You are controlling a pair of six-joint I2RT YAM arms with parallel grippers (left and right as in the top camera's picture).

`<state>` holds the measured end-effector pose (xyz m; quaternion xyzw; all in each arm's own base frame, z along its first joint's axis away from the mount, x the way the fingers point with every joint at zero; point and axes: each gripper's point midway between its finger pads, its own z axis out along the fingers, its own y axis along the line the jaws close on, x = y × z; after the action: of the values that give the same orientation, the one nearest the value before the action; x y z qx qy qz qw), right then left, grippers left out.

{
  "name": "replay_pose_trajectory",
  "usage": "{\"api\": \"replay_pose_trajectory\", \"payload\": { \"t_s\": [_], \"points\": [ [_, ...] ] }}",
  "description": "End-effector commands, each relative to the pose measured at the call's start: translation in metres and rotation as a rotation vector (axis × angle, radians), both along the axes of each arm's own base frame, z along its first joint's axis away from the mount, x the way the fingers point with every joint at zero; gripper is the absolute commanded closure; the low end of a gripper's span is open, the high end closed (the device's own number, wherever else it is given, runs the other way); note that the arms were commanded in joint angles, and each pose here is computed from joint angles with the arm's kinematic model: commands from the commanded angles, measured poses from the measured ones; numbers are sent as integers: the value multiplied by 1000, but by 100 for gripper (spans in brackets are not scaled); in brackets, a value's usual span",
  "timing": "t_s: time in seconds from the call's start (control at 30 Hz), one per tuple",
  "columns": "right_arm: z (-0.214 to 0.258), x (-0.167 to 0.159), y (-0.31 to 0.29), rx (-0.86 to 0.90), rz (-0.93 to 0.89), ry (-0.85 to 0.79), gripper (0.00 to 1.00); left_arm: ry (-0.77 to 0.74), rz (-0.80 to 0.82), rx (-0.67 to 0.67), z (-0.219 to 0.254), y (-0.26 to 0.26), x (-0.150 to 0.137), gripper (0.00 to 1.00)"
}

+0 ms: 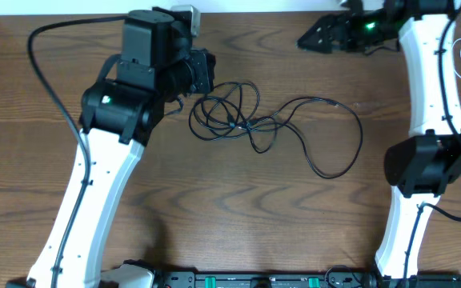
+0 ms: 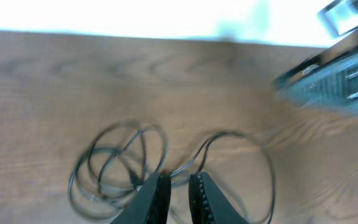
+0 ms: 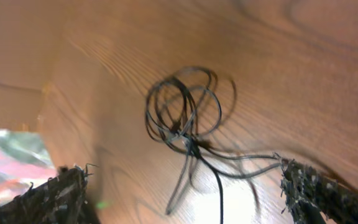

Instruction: Untangle cables

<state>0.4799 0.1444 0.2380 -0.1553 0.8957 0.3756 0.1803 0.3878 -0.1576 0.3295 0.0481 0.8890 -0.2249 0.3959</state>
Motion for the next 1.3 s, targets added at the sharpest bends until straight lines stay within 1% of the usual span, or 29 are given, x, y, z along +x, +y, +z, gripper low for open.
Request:
{"api": "replay_pose_trajectory", "payload": {
  "t_s": [0.0, 0.07, 0.13, 0.3, 0.43, 0.47, 0.5, 0.6, 0.67, 0.7, 0.8, 0.93, 1.0, 1.03, 1.17, 1.27],
  "points": [
    [-15, -4, -1, -183, 16, -27, 1, -92, -26, -32, 31, -2, -6, 83],
    [-24, -6, -3, -258, -6, -3, 1, -90, -18, -26, 29, 0, -6, 83],
    [-29, -6, -1, -291, -24, 11, 1, -53, 3, 0, 17, 4, -4, 83],
    [-45, 0, 1, -340, -91, 48, 1, 126, 20, 66, -37, 7, -1, 83],
    [-53, 7, -14, -382, -175, 72, 1, 322, 34, 76, -92, 1, 1, 83],
    [-53, 8, -18, -382, -185, 75, 1, 357, 20, 77, -103, -3, 1, 76],
    [-53, 9, -20, -381, -192, 77, 1, 395, 4, 79, -115, -8, 1, 73],
    [-53, 10, -27, -382, -205, 82, 1, 482, -53, 68, -145, -28, -1, 68],
    [-54, 11, -32, -382, -215, 87, 1, 518, -80, 82, -161, -40, -3, 64],
    [-56, 11, -34, -383, -217, 92, 1, 540, -98, 94, -171, -48, -6, 63],
    [-60, 10, -36, -386, -218, 105, 1, 571, -136, 116, -185, -64, -14, 60],
    [-66, 9, -38, -397, -220, 115, 1, 631, -159, 130, -197, -87, -33, 56],
    [-68, 9, -39, -406, -222, 117, 1, 642, -182, 143, -199, -96, -41, 52],
    [-68, 9, -39, -406, -222, 117, 1, 641, -201, 152, -199, -101, -46, 50],
    [-69, 9, -39, -406, -222, 118, 1, 583, -340, 211, -199, -118, -59, 36],
    [-69, 9, -39, -406, -222, 118, 1, 538, -442, 262, -202, -124, -65, 35]
  ]
}}
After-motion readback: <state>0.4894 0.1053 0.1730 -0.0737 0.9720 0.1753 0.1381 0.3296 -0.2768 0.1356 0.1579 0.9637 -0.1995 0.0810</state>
